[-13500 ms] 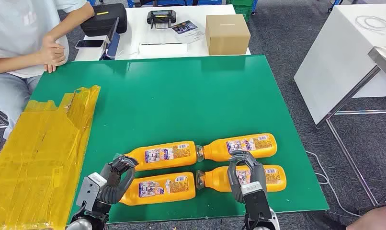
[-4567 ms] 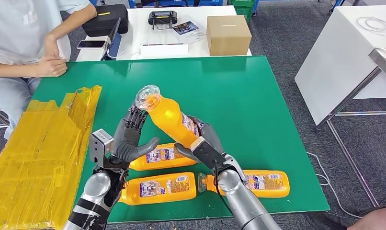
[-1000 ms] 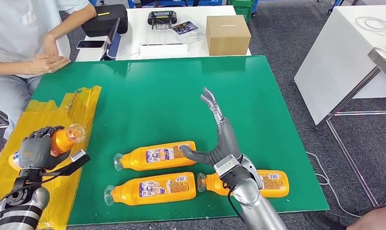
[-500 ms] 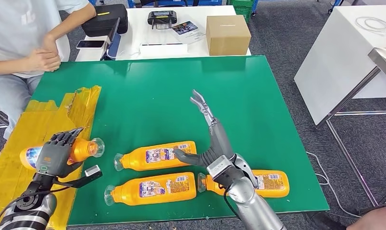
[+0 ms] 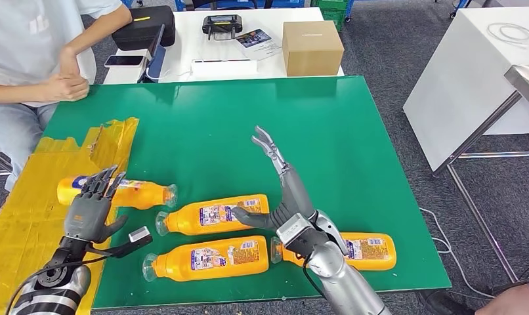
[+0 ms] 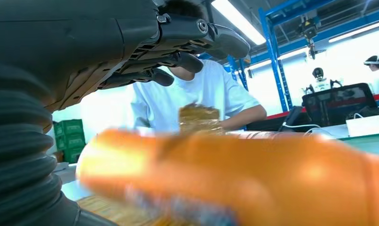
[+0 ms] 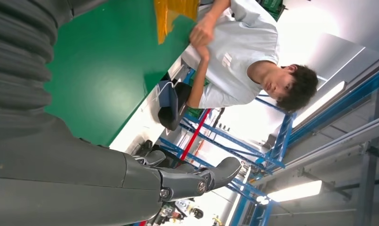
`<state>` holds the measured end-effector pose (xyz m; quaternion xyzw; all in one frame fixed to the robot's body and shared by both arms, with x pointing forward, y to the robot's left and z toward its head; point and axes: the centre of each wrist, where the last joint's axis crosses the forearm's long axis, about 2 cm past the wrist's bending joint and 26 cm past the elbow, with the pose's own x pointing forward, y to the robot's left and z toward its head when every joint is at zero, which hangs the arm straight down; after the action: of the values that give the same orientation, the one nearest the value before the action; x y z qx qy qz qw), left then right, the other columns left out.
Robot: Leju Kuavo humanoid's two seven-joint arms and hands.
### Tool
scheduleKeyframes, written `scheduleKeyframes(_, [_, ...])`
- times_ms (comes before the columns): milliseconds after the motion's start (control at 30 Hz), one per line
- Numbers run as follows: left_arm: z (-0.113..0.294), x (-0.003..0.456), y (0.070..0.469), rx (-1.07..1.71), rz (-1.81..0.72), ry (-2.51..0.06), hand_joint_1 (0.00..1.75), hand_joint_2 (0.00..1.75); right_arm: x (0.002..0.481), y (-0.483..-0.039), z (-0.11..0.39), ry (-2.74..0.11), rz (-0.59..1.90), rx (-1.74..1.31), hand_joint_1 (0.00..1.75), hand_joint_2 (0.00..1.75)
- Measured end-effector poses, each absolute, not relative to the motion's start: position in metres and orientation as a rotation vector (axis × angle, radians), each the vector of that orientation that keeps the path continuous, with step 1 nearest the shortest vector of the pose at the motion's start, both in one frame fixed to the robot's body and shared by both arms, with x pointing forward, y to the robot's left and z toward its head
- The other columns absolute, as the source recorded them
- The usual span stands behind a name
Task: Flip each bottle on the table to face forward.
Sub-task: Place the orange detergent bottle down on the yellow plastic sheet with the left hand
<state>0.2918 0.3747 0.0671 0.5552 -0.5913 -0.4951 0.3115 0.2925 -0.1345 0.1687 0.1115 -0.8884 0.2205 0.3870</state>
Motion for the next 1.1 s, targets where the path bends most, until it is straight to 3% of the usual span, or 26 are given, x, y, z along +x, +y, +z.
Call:
scheduleKeyframes(633, [0.066, 0.293, 0.364, 1.392, -1.197, -1.646, 0.0, 1.75, 0.292, -0.134, 0.167, -2.256, 0.566, 0.278, 0.0, 1.75])
scheduleKeyframes(967, [0.077, 0.295, 0.341, 1.041, -0.395, -1.966, 0.0, 1.75, 0.287, -0.139, 0.16, -2.241, 0.693, 0.046, 0.0, 1.75])
scheduleKeyframes(1100, [0.092, 0.288, 0.331, 0.828, -0.194, -2.064, 0.0, 1.75, 0.286, -0.146, 0.155, -2.196, 0.842, -0.081, 0.0, 1.75])
